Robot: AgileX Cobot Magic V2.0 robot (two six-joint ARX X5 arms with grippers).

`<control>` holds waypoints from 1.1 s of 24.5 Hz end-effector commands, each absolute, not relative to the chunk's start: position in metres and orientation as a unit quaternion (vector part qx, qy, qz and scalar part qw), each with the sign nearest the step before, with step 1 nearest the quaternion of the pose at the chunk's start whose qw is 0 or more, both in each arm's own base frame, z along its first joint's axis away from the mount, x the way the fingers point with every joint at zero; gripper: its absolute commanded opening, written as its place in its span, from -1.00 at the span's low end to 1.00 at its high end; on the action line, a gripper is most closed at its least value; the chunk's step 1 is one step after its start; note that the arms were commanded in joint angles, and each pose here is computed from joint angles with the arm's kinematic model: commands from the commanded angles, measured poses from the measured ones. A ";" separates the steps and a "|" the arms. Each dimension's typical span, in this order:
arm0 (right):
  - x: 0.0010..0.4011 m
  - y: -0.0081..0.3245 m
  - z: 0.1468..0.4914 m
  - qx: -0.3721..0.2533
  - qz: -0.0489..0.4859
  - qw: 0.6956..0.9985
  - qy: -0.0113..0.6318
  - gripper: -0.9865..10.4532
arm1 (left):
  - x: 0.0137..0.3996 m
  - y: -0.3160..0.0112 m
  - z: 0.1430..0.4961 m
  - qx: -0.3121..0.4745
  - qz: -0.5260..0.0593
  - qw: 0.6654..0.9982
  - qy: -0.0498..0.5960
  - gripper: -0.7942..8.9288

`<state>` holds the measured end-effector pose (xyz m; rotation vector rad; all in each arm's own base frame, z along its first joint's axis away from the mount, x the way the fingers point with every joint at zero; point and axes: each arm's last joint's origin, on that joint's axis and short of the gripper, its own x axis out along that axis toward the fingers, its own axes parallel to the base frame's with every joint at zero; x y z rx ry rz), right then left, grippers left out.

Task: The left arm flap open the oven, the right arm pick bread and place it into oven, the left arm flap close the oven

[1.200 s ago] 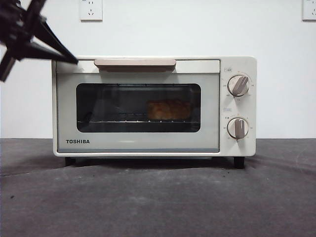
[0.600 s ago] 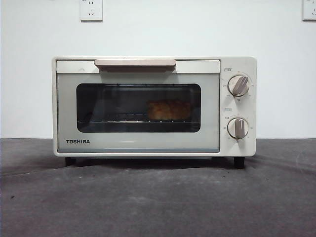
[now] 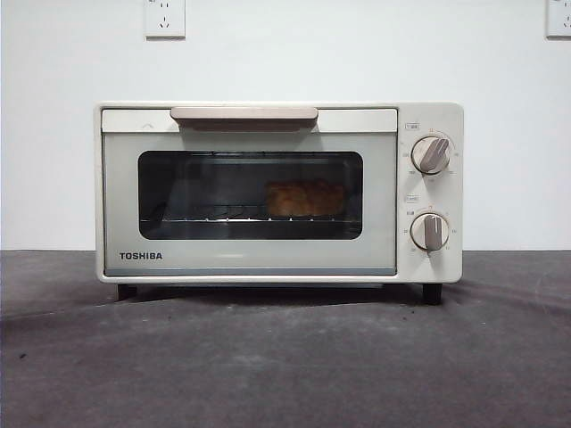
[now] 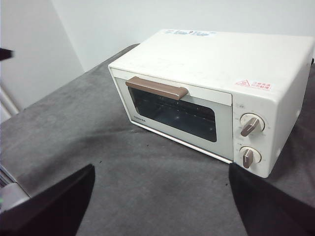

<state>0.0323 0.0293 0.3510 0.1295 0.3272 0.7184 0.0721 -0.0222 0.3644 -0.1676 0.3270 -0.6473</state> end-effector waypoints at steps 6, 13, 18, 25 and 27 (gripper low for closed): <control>0.030 0.028 0.356 0.053 0.358 0.921 0.142 -0.13 | 0.039 -0.018 0.366 -0.044 -0.300 0.944 0.131 -0.82; 0.030 0.028 0.356 0.053 0.357 0.922 0.142 -0.14 | 0.038 -0.018 0.364 -0.047 -0.299 0.942 0.142 -0.82; 0.030 0.028 0.356 0.051 0.355 0.922 0.145 -0.80 | 0.038 -0.018 0.364 -0.048 -0.300 0.942 0.139 -0.82; 0.030 0.028 0.356 0.052 0.354 0.923 0.145 -0.80 | 0.038 -0.018 0.364 -0.048 -0.300 0.943 0.137 -0.82; 0.030 0.028 0.356 0.052 0.354 0.923 0.145 -0.80 | 0.038 -0.018 0.364 -0.048 -0.300 0.943 0.137 -0.82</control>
